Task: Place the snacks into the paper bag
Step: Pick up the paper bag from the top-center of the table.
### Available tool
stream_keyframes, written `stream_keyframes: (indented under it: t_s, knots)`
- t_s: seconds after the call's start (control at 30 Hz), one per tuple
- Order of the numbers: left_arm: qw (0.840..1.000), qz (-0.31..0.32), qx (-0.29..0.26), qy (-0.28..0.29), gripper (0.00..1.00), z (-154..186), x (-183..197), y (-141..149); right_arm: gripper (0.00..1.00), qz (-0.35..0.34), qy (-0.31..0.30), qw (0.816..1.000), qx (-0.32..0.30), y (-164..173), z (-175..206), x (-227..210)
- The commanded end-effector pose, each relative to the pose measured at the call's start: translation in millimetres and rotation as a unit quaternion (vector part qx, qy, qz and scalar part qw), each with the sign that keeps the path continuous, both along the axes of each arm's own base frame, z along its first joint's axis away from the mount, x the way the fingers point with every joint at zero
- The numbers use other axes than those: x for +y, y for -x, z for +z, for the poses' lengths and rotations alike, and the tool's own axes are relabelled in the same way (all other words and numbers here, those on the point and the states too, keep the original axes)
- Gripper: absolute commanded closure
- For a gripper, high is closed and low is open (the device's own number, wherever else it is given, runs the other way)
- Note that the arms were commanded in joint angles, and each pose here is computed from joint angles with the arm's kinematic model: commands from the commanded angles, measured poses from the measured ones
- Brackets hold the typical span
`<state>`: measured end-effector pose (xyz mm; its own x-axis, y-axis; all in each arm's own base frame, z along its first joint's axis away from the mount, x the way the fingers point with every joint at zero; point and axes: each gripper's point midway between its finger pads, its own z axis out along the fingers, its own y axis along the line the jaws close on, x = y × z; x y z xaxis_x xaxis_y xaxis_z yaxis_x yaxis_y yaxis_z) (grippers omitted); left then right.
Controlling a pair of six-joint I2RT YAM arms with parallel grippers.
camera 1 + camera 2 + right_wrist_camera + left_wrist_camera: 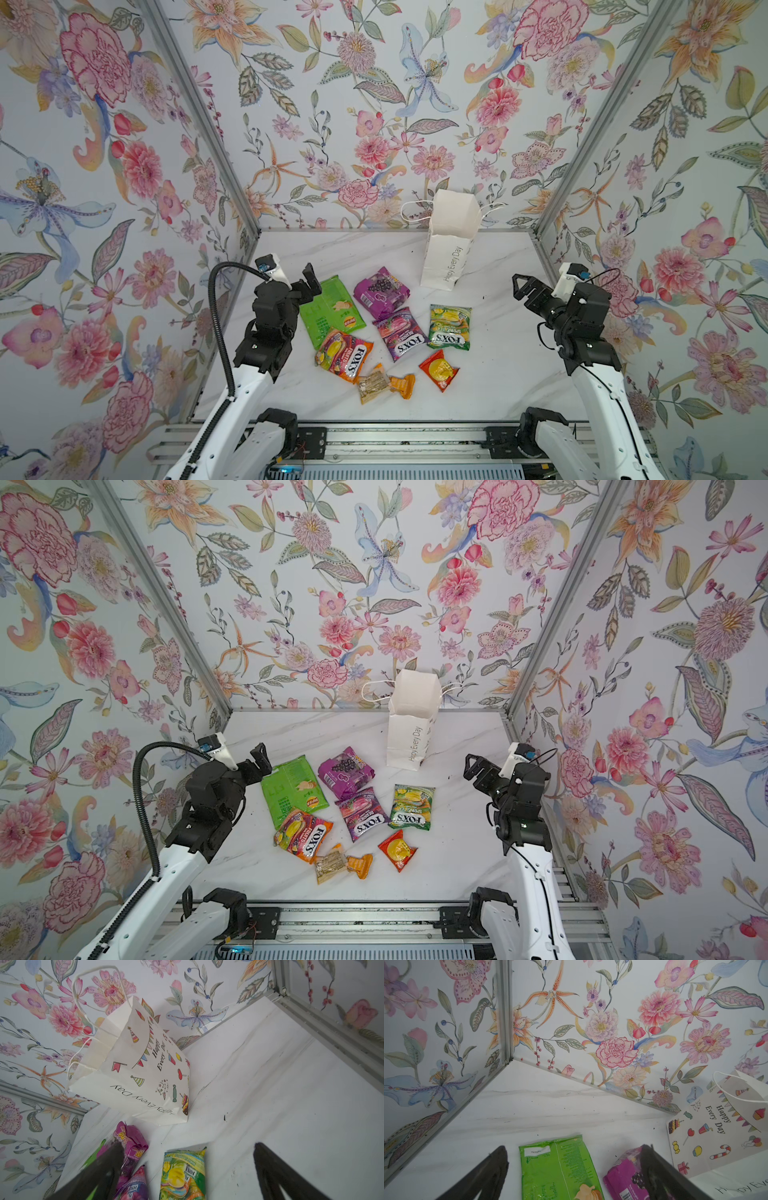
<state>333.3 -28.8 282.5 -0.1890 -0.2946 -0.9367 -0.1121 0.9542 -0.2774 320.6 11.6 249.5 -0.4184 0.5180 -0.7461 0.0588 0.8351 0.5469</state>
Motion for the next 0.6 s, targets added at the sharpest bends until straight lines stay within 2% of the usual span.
stream_keyframes:
  t_s: [0.0, 0.27, 0.47, 0.57]
  knots:
    - [0.996, -0.088, 0.001, 0.012, 0.0, -5.4, -32.1, 0.7, 0.01, 0.008, 0.036, 0.999, -0.014, -1.7, 35.8, 18.0]
    - [0.991, -0.13, -0.021, 0.018, 0.0, -13.9, -56.9, 4.3, 0.01, -0.008, 0.141, 0.99, -0.023, -41.8, 98.1, 69.1]
    - [0.992, -0.118, -0.033, 0.008, 0.01, -9.5, -49.9, 12.0, 0.01, -0.059, 0.187, 0.98, 0.033, -90.5, 95.5, 73.6]
    - [0.996, -0.086, -0.017, 0.001, 0.01, -14.2, -37.5, 14.4, 0.01, -0.084, 0.207, 0.973, 0.057, -111.9, 88.9, 67.2]
